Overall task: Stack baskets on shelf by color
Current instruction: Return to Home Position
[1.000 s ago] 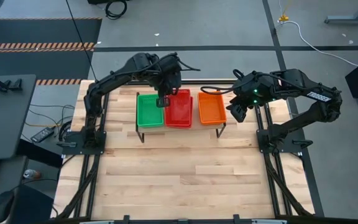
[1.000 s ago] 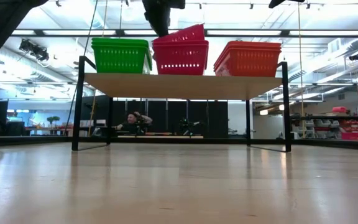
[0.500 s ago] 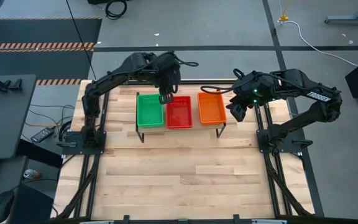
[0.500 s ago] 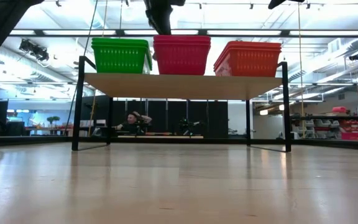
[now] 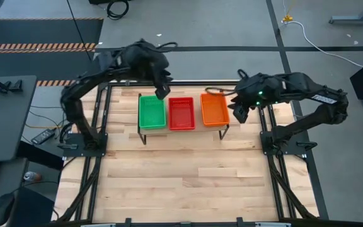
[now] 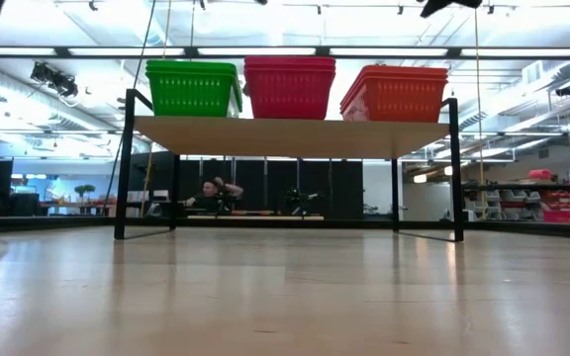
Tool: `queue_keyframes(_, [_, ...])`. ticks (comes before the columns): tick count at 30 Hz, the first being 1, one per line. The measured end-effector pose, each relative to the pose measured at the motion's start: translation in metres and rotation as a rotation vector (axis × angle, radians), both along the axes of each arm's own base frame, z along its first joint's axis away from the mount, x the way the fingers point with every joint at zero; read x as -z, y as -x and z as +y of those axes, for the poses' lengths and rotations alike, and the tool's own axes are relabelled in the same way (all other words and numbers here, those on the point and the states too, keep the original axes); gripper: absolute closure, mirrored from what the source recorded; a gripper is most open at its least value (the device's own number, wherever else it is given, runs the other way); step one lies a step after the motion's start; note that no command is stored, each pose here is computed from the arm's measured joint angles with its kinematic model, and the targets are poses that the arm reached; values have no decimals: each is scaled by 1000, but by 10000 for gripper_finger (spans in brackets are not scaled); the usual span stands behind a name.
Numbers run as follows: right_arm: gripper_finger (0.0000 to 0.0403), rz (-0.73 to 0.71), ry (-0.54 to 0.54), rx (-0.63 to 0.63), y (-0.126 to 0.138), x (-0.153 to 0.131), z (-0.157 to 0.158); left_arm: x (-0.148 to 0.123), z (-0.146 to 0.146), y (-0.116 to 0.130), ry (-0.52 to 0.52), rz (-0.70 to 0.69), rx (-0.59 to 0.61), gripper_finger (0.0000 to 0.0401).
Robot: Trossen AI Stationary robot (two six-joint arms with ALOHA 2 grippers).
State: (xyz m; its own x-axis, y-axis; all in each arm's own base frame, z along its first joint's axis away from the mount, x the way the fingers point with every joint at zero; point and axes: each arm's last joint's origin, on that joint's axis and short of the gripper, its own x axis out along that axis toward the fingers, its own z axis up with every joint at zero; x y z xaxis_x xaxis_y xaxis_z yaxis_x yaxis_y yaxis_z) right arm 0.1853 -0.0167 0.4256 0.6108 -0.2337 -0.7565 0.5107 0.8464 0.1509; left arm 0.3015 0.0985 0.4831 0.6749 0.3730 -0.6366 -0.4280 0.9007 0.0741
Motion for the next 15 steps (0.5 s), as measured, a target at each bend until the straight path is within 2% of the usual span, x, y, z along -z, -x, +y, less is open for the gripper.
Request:
queue_keyframes(4, [272, -128, 38, 39, 14, -14, -1, -10, -10, 15, -3, -103, -6, 315])
queue_keyframes(7, [311, -247, 33, 58, 31, -21, 0, -6, -17, 24, -9, -171, -18, 351])
queue_keyframes(10, [362, -359, 9, 63, 49, -15, 2, 10, -26, 34, 0, -271, -17, 390])
queue_keyframes(12, [391, -447, -11, 36, 59, -8, 3, 26, -31, 42, 19, -376, -19, 394])
queue_keyframes(15, [390, -593, -61, 1, 69, 2, 5, 52, -37, 57, 78, -531, -15, 393])
